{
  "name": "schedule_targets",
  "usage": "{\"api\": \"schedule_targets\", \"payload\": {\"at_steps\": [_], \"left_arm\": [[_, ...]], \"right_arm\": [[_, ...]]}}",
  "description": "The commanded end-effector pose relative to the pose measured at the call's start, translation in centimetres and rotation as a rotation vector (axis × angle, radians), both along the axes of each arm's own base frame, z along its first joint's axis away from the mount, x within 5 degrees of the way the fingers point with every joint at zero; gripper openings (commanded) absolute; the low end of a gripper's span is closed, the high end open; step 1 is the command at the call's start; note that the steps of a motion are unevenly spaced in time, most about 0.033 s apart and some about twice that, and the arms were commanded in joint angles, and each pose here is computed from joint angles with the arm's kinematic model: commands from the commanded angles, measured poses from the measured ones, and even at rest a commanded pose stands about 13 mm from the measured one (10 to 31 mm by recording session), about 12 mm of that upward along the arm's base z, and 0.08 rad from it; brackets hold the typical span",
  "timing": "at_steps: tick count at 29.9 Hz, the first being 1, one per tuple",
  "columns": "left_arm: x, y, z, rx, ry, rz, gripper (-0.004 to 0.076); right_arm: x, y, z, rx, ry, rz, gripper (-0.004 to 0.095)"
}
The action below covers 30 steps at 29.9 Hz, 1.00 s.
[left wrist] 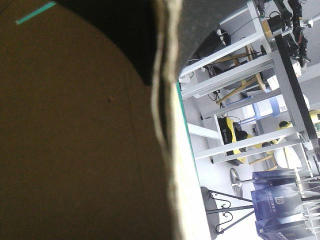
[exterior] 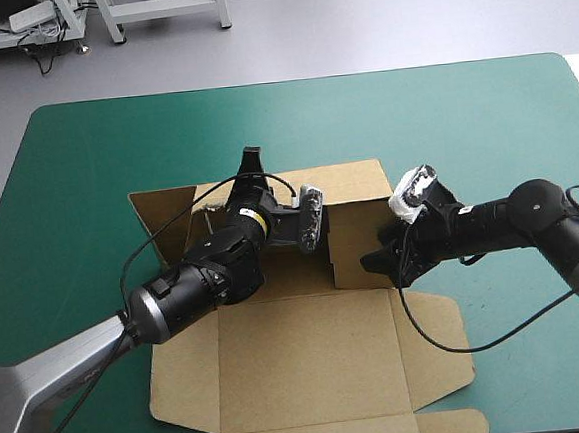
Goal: Fold the box
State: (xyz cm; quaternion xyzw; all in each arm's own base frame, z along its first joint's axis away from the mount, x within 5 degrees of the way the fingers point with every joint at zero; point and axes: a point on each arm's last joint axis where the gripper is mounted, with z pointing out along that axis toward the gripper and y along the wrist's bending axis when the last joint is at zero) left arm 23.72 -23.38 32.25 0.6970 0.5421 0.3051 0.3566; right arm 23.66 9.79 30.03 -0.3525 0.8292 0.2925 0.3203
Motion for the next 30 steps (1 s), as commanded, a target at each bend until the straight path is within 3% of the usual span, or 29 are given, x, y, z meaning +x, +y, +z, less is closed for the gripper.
{"api": "schedule_targets", "payload": {"at_steps": [1,7,10,14,15,24,30], "left_arm": [[-0.98,-0.21,0.85,-0.081,0.034,-0.008,-0.001],[-1.05,-0.1,1.03,-0.08,0.03,-0.009,-0.001],[-1.05,-0.1,1.03,-0.08,0.03,-0.009,-0.001],[-1.05,-0.08,1.02,-0.079,0.031,-0.008,-0.001],[-1.05,-0.08,1.02,-0.079,0.031,-0.008,-0.001],[-1.05,-0.06,1.01,-0.074,0.03,-0.009,-0.001],[-1.05,0.0,0.99,-0.07,0.032,-0.004,-0.001]], "right_arm": [[1.02,-0.53,1.12,0.004,-0.088,-0.117,0.0585],[1.28,-0.66,1.19,0.006,-0.099,-0.151,0.0554],[1.29,-0.61,1.26,0.018,-0.096,-0.155,0.037],[1.23,-0.51,1.32,0.034,-0.087,-0.153,0.0009],[1.21,-0.5,1.31,0.034,-0.085,-0.15,-0.0013],[0.39,-0.36,1.05,-0.006,-0.064,-0.053,-0.0017],[0.8,-0.31,1.69,0.056,-0.091,-0.121,-0.0017]]}}
